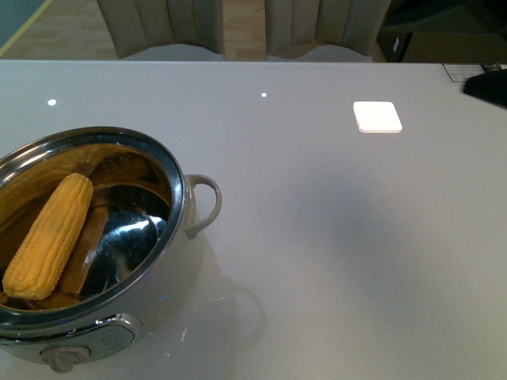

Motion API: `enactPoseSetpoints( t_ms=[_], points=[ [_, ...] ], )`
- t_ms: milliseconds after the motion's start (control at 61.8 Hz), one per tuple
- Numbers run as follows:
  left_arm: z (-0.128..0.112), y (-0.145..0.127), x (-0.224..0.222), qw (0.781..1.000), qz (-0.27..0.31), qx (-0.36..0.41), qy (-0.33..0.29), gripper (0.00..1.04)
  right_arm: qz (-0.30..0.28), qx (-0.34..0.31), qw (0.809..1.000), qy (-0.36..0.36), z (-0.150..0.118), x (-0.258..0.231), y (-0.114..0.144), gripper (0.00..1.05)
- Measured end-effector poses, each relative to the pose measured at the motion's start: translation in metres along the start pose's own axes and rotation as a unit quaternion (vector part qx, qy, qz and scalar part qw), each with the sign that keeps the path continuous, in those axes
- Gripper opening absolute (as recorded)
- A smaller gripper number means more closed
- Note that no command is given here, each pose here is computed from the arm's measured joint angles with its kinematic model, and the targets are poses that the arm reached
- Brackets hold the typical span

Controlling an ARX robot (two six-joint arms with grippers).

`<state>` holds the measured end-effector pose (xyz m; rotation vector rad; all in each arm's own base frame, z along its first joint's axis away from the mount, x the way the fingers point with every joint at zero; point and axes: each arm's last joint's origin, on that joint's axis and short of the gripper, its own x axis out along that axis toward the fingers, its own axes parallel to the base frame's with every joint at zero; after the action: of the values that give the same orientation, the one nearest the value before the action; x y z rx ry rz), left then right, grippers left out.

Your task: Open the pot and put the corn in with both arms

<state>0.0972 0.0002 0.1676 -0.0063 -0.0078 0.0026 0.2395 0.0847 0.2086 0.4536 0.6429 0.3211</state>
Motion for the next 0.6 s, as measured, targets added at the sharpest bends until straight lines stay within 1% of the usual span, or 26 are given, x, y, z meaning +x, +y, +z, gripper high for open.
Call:
enactPoseSetpoints(
  t_ms=[178, 340, 469, 582, 598],
  points=[
    [0.000, 0.000, 0.000, 1.000, 0.000, 0.000, 0.000, 0.98, -0.024, -0.054, 0.998, -0.033, -0.021, -0.052, -0.013, 0.96],
    [0.000, 0.000, 0.000, 1.000, 0.000, 0.000, 0.000, 0.98, -0.043, -0.069, 0.995, -0.064, -0.040, -0.087, -0.017, 0.96],
    [0.000, 0.000, 0.000, 1.000, 0.000, 0.000, 0.000, 0.98, -0.053, -0.075, 0.992, -0.092, -0.045, -0.109, -0.014, 0.96],
    [0.000, 0.000, 0.000, 1.000, 0.000, 0.000, 0.000, 0.98, -0.051, -0.077, 0.990, -0.106, -0.045, -0.114, -0.013, 0.96],
    [0.000, 0.000, 0.000, 1.000, 0.000, 0.000, 0.000, 0.98, -0.057, -0.085, 0.987, -0.121, -0.045, -0.114, -0.013, 0.94]
  ],
)
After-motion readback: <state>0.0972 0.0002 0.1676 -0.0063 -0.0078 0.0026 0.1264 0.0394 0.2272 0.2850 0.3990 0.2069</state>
